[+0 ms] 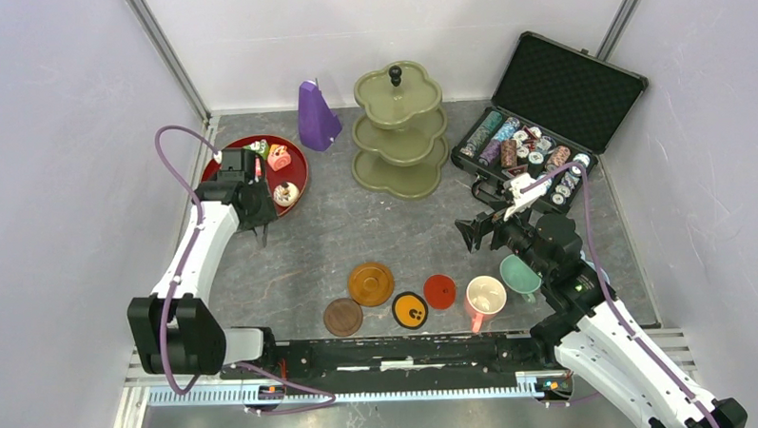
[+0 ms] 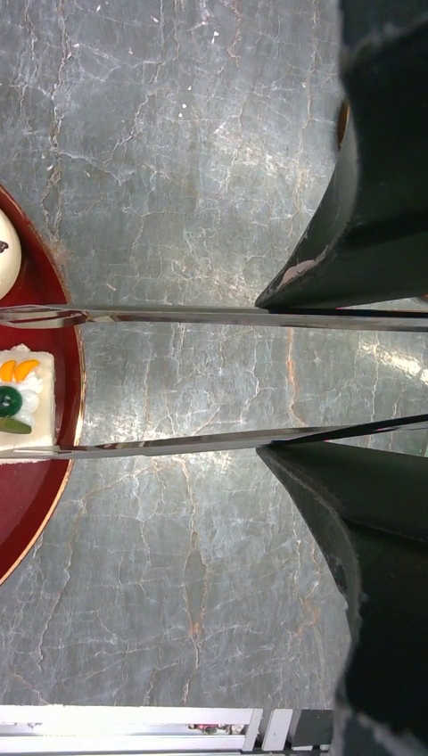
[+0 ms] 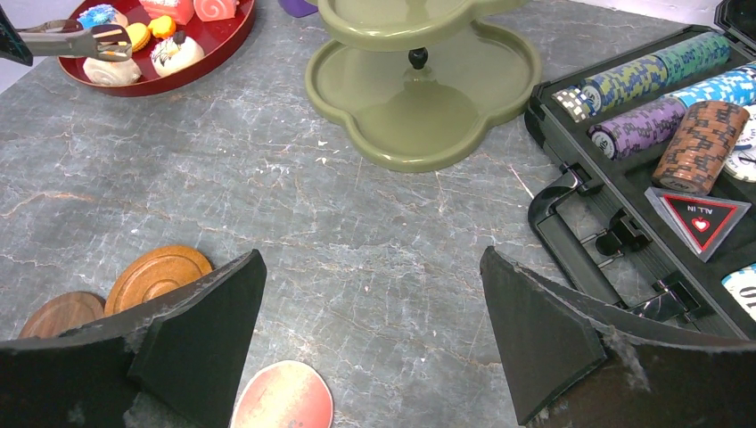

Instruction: Serve the afternoon tea

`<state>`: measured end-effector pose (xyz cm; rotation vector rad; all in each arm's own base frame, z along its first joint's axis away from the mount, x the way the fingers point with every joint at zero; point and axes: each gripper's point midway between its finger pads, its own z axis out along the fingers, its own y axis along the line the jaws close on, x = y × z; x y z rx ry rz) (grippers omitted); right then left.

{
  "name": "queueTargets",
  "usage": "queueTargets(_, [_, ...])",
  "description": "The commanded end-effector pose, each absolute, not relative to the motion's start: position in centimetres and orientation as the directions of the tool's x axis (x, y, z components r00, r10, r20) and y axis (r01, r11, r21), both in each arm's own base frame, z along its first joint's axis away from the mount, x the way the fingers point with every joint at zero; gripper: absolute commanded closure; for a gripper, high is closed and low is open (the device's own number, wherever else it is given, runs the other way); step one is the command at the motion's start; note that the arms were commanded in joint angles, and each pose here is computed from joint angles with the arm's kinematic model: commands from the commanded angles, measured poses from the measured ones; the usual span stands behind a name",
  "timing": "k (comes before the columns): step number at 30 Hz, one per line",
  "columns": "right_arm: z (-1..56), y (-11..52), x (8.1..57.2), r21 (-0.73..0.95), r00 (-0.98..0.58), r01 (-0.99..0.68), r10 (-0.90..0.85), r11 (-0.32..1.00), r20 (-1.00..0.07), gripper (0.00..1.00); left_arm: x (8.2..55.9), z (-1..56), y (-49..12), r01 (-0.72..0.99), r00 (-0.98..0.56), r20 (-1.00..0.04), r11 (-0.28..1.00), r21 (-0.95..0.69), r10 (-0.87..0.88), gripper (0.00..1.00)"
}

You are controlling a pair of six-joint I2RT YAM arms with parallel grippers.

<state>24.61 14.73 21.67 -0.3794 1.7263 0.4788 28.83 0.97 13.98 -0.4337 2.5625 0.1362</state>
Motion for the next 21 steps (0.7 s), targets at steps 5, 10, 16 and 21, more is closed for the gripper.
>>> queueTargets(5, [22.3,14.8,25.0,0.107,-0.172,-0.500,0.022,0.859,-0.985,0.02,29.9,12.9,2.5,-0.324,-0.807,-0.541,0.943,0.076,-0.234,0.38])
queueTargets(10, [22.4,15.0,25.1,0.108,-0.173,-0.507,0.022,0.855,-0.985,0.02,30.6,12.3,2.4,-0.320,-0.809,-0.539,0.945,0.069,-0.235,0.38])
queueTargets(16, [22.4,15.0,25.1,0.107,-0.172,-0.506,0.021,0.856,-0.985,0.02,30.7,11.4,2.3,-0.313,-0.819,-0.525,0.947,0.072,-0.231,0.39])
queueTargets(21, [22.4,15.0,25.0,0.110,-0.174,-0.505,0.024,0.856,-0.984,0.02,30.5,11.2,2.4,-0.312,-0.822,-0.521,0.947,0.076,-0.229,0.39])
